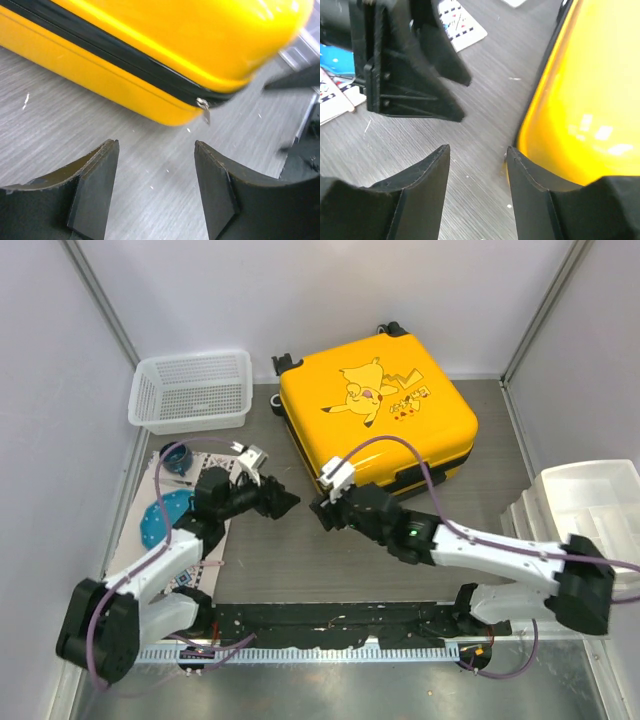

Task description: Open, take out, and arrange the luggage

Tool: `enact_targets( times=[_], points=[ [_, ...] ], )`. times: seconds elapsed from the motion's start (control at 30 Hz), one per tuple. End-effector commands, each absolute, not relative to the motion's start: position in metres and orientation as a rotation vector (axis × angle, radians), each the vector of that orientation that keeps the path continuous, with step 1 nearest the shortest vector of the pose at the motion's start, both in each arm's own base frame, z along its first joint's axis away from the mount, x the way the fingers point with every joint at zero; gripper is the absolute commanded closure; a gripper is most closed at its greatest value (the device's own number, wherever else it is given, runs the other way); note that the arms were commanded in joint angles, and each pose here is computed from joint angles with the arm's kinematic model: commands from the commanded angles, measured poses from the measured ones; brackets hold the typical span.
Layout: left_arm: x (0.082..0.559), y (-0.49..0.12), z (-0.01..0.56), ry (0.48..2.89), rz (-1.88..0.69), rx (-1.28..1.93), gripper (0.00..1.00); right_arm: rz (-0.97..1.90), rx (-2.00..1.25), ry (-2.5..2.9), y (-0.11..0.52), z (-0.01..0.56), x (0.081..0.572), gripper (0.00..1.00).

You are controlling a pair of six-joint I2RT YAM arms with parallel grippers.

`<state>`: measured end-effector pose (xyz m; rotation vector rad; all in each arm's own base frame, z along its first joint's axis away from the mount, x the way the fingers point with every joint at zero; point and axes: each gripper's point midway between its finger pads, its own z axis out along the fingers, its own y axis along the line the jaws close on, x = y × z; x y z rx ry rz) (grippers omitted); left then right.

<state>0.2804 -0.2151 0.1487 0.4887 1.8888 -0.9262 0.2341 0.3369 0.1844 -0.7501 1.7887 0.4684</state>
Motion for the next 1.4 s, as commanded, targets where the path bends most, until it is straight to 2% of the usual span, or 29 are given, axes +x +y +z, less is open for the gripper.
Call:
enact_targets(
  times=[0.0,0.1,0.2,0.33,0.6,0.9,1.0,1.1,1.23,1.37],
  points=[
    [0.249,-0.210,0.143,1.794,-0.870,0.662,0.32,0.655,-0.908,1.581,0.300,0.249,0.201,0.43],
    [0.237,-0.215,0.133,1.756,-0.819,0.723,0.27,0.603,-0.922,1.673,0.252,0.231,0.206,0.43],
    [0.228,-0.236,0.125,1.735,-0.819,0.785,0.27,0.486,-1.029,1.698,0.213,0.214,0.211,0.43],
    [0.248,-0.256,0.128,1.715,-0.784,0.723,0.31,0.320,-1.149,1.692,0.181,0.181,0.215,0.41],
    [0.269,-0.289,0.133,1.633,-0.733,0.765,0.35,0.279,-1.265,1.713,0.169,0.154,0.223,0.41],
    [0.277,-0.300,0.143,1.572,-0.739,0.774,0.47,0.220,-1.315,1.703,0.168,0.138,0.238,0.41],
    [0.279,-0.302,0.146,1.564,-0.738,0.771,0.54,0.214,-1.326,1.700,0.172,0.132,0.244,0.41],
    [0.281,-0.303,0.148,1.563,-0.739,0.765,0.65,0.214,-1.336,1.703,0.175,0.128,0.250,0.42],
    [0.280,-0.304,0.145,1.573,-0.740,0.776,0.90,0.197,-1.352,1.714,0.176,0.119,0.255,0.43],
    [0.284,-0.300,0.141,1.598,-0.716,0.754,1.00,0.169,-1.384,1.708,0.174,0.109,0.258,0.44]
  ],
)
